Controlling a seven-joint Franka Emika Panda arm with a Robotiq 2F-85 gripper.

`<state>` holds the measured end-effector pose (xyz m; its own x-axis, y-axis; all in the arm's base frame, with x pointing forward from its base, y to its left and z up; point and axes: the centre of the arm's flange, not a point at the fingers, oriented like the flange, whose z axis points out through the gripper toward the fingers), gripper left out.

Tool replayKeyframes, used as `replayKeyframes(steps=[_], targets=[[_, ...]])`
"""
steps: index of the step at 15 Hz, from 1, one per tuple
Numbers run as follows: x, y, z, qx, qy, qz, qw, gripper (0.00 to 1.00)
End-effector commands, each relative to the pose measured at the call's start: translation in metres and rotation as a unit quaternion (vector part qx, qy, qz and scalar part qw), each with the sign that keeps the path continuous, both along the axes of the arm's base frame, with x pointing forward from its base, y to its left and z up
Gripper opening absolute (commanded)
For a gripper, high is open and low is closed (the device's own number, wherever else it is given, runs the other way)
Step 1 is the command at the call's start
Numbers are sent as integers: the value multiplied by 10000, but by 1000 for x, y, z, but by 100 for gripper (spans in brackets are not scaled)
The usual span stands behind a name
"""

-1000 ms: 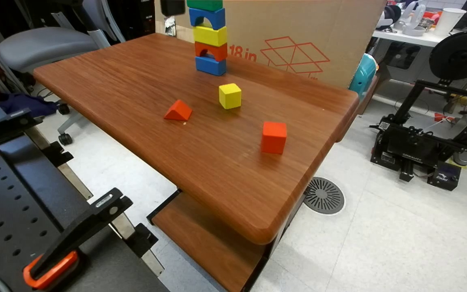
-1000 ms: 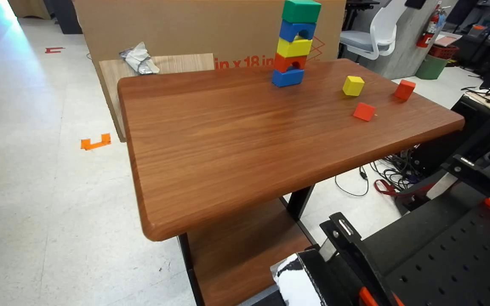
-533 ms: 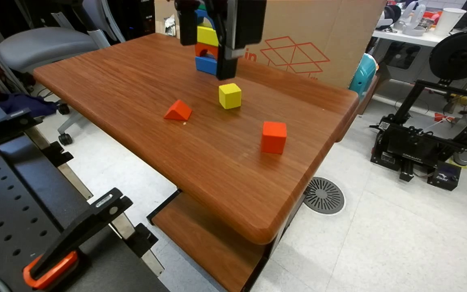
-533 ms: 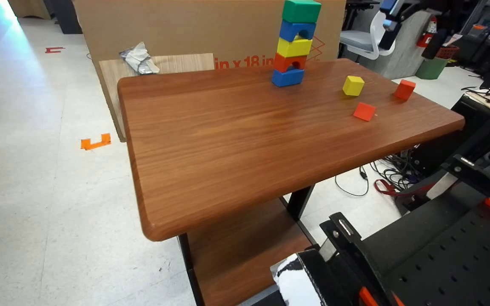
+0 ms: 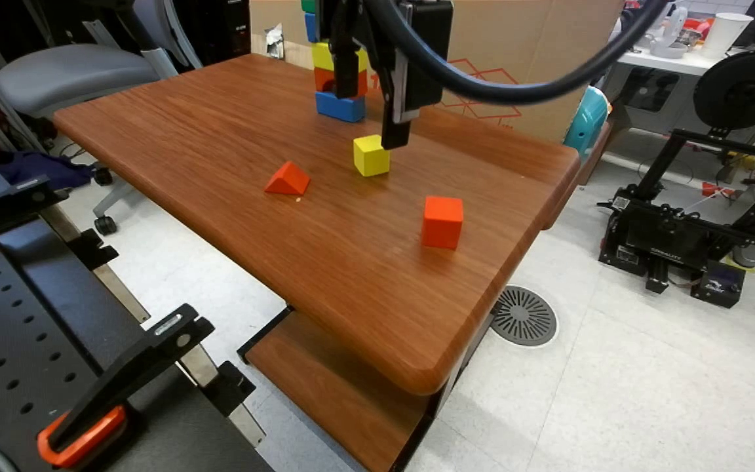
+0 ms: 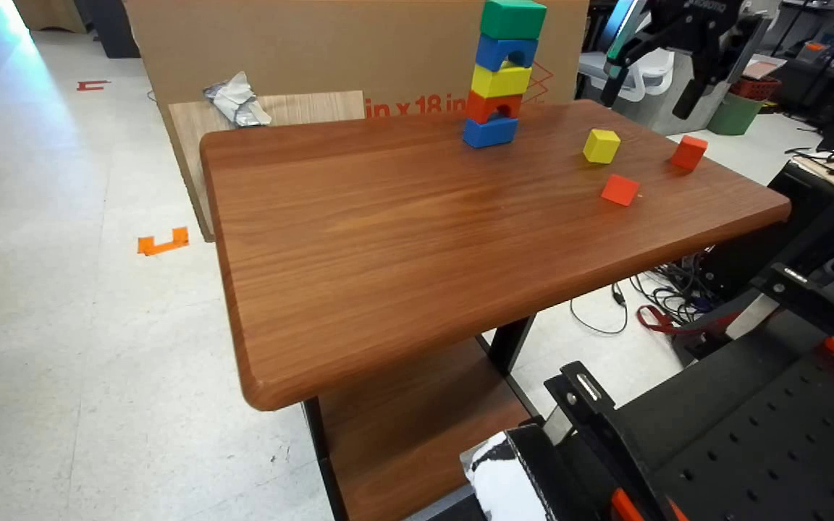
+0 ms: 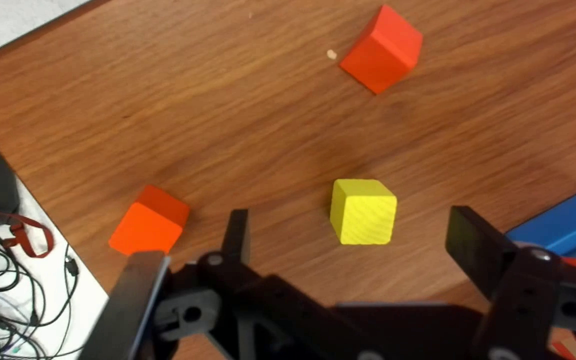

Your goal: Put the yellow block on the green block

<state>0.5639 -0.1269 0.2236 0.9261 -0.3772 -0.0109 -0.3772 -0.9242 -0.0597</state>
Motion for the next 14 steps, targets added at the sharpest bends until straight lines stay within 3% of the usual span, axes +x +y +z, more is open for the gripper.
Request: replayKeyframes(steps=[1,14], targets=[[17,7,-13,-219,-92,-129,9996,100],[29,18,-37,-403,111,-62,9991,99]])
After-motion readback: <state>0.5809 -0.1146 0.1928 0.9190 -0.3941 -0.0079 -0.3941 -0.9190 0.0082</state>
